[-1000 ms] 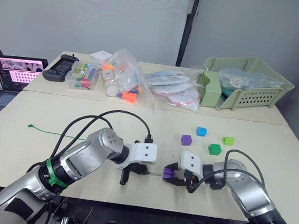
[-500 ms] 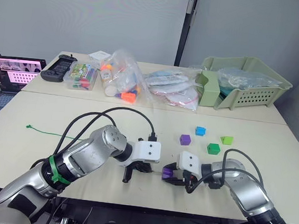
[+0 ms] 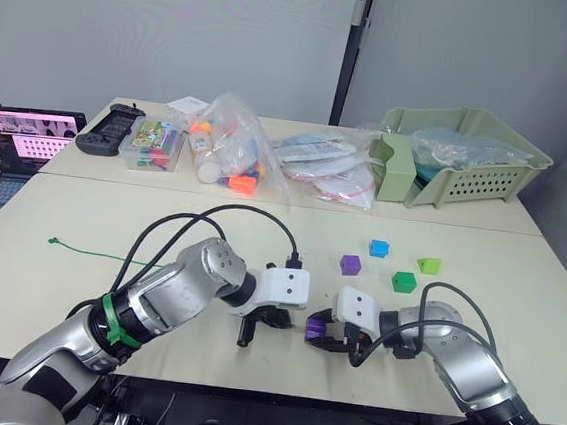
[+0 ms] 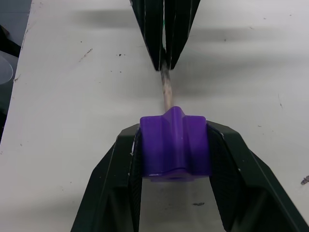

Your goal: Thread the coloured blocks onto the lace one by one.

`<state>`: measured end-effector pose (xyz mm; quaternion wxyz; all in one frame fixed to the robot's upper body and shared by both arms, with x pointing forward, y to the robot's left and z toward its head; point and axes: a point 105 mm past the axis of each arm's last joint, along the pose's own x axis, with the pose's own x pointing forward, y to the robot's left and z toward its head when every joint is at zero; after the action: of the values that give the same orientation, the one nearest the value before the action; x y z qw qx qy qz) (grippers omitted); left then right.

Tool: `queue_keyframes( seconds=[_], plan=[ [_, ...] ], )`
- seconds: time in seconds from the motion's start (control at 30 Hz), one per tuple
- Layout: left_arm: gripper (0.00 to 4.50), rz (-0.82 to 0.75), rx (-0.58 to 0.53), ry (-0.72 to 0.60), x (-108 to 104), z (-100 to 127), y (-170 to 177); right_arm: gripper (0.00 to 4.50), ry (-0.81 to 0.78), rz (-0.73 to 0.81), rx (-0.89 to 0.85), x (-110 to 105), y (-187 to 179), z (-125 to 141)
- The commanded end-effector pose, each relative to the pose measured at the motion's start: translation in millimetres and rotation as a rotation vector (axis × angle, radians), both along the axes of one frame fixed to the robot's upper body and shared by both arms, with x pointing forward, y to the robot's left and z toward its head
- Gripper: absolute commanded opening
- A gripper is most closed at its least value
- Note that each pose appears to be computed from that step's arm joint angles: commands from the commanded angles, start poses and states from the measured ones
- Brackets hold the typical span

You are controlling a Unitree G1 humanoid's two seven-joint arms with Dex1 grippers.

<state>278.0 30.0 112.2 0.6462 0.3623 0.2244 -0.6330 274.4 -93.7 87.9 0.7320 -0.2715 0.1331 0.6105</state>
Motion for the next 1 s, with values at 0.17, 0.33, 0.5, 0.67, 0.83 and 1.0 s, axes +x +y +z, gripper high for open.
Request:
queue_keyframes(
  seconds=[0.17, 0.33, 0.5, 0.67, 0.83, 1.0],
  plan=[
    [0.0, -0.06, -0.09, -0.032, 0.1, 7.5, -25.9, 1.38, 0.019, 0.019, 0.006, -7.9, 10.3, -4.0],
    [0.0, -0.036, -0.104, -0.007, 2.0, 2.4, -25.2, 1.38, 0.02, 0.003, 0.011, -8.1, 9.8, -4.0],
    [0.0, -0.018, -0.207, 0.035, 2.4, 7.4, -26.9, 1.38, 0.016, -0.025, 0.022, -5.7, 7.3, -2.9],
    [1.37, -0.059, -0.22, 0.037, 1.8, 6.8, -9.5, 1.38, 0.017, -0.031, 0.02, -6.0, 5.6, -2.8],
    [2.98, -0.06, -0.229, -0.011, 9.8, 11.8, 6.1, 1.38, 0.022, -0.041, 0.012, -6.4, 2.8, -4.6],
    [3.01, -0.086, -0.21, -0.058, 14.1, 5.6, 28.3, 1.38, 0.024, -0.053, 0.007, -5.8, -0.5, -5.1]
  ],
)
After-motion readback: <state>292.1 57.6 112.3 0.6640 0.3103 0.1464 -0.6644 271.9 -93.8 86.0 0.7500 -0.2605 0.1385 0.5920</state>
